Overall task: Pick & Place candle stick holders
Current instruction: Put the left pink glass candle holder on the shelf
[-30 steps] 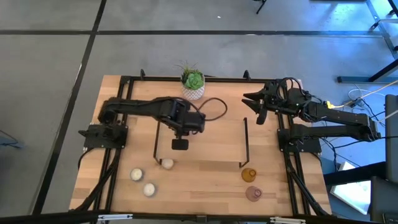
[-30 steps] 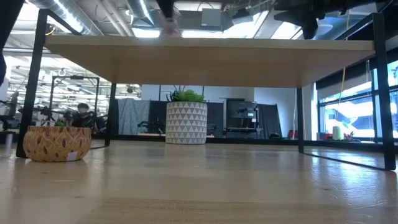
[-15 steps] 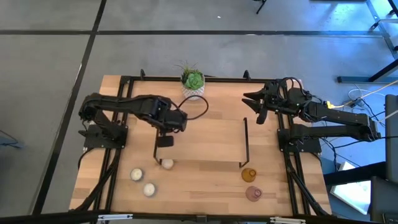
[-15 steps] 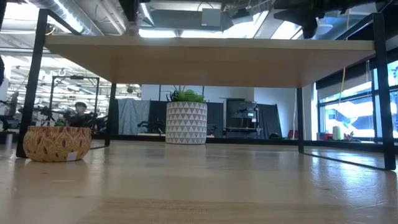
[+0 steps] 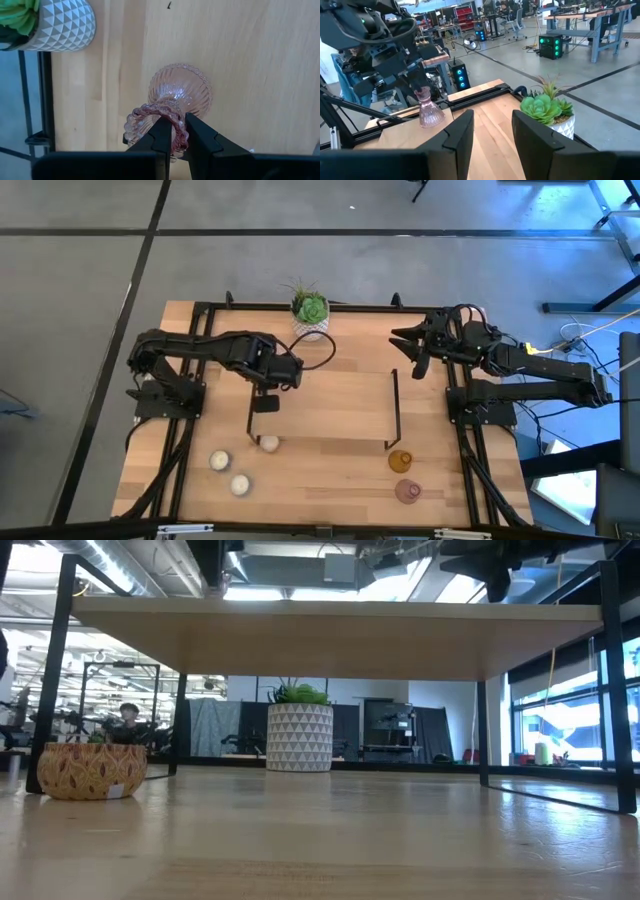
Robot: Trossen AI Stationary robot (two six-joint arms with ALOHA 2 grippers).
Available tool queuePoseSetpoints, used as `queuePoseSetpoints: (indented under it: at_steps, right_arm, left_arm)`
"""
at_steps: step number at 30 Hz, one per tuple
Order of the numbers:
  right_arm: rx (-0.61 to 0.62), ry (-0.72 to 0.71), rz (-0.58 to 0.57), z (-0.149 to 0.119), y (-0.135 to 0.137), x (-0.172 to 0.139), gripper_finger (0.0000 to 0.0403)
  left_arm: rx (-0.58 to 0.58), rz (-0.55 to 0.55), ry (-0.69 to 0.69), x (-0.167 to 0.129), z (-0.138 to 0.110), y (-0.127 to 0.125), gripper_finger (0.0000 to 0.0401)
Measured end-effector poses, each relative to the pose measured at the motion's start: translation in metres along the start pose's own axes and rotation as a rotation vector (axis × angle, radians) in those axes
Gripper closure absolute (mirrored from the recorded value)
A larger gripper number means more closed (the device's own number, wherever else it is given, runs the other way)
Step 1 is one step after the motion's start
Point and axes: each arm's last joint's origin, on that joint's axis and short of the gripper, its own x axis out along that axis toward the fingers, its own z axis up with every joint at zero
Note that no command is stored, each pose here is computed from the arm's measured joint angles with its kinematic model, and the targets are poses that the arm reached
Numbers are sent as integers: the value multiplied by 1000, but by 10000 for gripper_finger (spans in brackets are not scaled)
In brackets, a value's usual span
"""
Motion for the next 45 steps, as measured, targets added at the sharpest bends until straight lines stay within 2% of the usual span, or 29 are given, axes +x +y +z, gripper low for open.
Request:
queuePoseSetpoints:
  at_steps: [13, 18, 26, 35, 45]
  right_arm:
    - [0, 1, -3, -1, 0, 3, 265]
    - [0, -3, -2, 0, 0, 3, 265]
    - [0, -3, -2, 0, 0, 3, 265]
    - [0, -3, -2, 0, 0, 3, 265]
    - [0, -3, -1, 0, 0, 3, 265]
  left_arm:
    - [10, -1, 4, 1, 1, -1, 372]
    - [9, 4, 3, 1, 1, 0, 356]
    - [2, -1, 4, 1, 1, -1, 364]
    - [1, 4, 3, 1, 1, -1, 332]
    - [-2, 3, 3, 1, 1, 0, 332]
